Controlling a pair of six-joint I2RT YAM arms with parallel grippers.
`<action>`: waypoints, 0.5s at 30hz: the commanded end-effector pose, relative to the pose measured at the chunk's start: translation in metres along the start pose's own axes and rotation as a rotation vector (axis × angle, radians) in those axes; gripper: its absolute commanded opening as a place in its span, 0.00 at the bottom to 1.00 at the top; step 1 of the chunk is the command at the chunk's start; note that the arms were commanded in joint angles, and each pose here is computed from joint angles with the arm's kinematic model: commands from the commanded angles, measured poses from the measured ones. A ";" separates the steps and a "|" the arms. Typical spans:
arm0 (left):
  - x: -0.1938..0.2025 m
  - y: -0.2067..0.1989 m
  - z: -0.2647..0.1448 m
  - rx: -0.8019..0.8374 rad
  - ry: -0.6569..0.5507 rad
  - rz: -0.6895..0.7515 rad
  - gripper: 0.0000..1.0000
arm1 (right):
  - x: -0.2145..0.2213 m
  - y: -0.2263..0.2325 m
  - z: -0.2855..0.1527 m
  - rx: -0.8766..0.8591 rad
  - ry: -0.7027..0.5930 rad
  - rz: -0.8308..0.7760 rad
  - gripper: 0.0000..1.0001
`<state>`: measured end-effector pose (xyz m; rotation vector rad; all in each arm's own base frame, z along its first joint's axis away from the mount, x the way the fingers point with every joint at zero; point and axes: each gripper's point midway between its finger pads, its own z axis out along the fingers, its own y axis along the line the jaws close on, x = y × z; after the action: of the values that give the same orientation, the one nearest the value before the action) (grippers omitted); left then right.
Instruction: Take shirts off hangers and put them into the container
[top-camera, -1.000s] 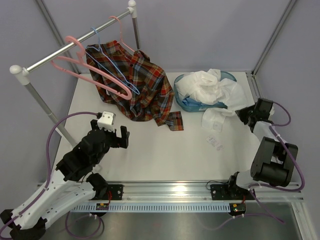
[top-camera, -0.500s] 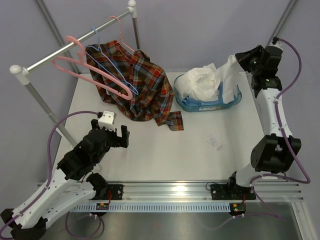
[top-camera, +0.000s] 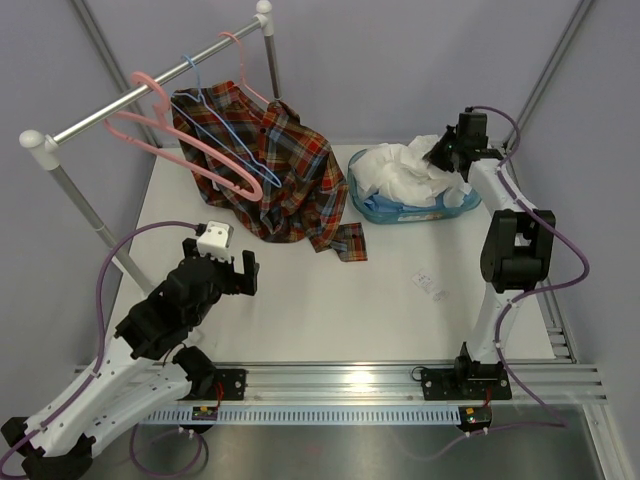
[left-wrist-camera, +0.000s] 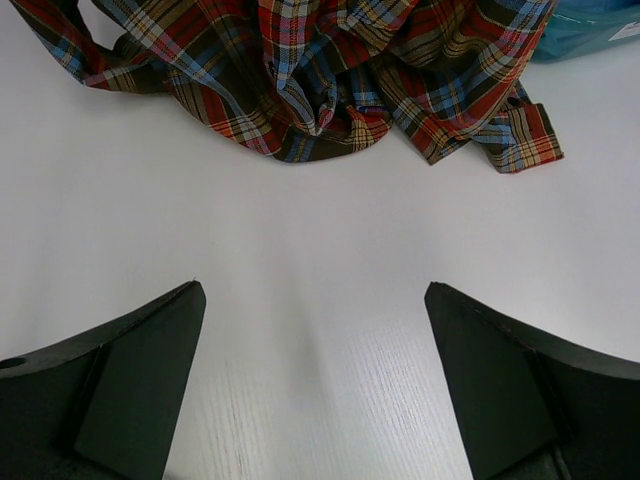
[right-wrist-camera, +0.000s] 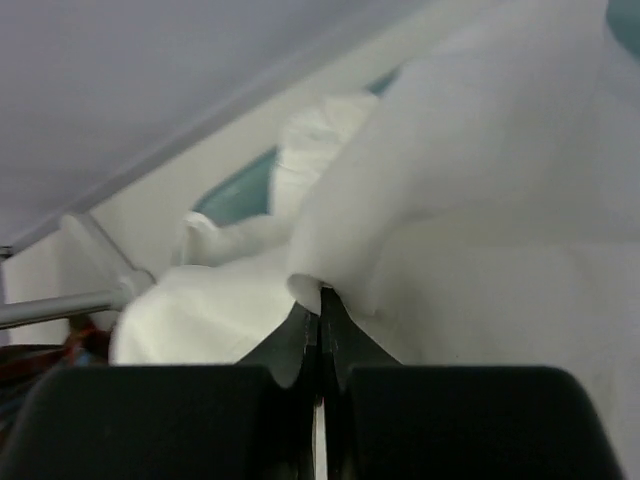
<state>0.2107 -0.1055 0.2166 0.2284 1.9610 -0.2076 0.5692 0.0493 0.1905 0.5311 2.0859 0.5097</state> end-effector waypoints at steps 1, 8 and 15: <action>-0.007 -0.003 0.001 0.016 -0.022 -0.002 0.99 | 0.046 -0.052 0.014 0.156 0.102 0.015 0.00; -0.007 -0.003 0.002 0.013 -0.020 -0.001 0.99 | 0.100 -0.087 0.022 0.273 0.234 0.130 0.00; -0.007 -0.002 0.001 0.014 -0.026 -0.004 0.99 | 0.070 -0.072 -0.001 0.250 0.160 0.056 0.23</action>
<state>0.2111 -0.1051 0.2162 0.2271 1.9628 -0.2049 0.5413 0.0370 0.0879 0.7378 2.2855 0.4169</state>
